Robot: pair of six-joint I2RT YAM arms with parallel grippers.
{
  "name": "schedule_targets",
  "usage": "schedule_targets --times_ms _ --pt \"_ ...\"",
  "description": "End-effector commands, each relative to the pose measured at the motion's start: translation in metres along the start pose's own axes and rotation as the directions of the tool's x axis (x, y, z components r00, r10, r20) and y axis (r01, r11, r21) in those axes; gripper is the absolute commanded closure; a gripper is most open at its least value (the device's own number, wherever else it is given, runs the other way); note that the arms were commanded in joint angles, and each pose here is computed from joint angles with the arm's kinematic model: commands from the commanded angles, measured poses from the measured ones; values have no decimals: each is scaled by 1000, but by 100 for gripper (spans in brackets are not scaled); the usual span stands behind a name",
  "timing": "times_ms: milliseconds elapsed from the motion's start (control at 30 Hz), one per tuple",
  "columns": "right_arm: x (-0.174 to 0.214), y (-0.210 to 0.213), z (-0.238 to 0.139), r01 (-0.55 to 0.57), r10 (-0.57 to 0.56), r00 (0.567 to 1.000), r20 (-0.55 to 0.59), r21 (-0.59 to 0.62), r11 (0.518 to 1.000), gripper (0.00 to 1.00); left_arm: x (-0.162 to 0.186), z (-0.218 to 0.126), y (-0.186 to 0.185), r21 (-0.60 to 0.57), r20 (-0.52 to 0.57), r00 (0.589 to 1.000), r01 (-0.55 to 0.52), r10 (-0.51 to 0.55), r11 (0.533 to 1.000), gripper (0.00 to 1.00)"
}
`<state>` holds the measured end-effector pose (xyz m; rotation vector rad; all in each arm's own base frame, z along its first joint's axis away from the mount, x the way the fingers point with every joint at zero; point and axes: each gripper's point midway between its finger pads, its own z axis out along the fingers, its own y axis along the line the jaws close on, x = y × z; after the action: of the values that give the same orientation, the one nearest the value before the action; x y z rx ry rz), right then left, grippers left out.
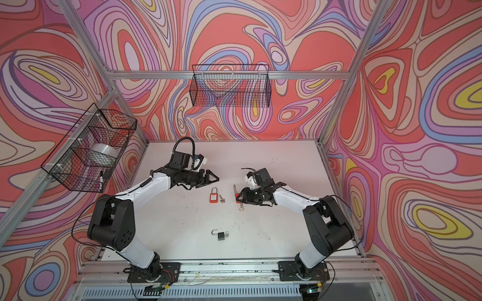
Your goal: Lock with the key
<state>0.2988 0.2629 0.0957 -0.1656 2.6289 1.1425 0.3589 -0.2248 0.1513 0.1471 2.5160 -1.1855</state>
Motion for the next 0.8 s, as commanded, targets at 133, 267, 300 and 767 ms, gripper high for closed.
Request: schedule_targets --times_ms 133,267,300,767 --pt "-28 62 -11 71 -62 997 41 -258 964 71 -6 -10 -43 119 54 991 -129 123 984 33" --pt "-34 69 -12 106 -98 994 44 -267 958 72 -7 -4 -48 127 54 990 -134 128 983 36" --pt "-35 71 -13 114 -105 993 47 -270 956 71 -7 -1 -50 129 48 990 -135 130 982 36" --pt "-50 80 -13 206 -195 978 69 -257 944 72 -18 13 -53 106 69 992 -112 105 988 52"
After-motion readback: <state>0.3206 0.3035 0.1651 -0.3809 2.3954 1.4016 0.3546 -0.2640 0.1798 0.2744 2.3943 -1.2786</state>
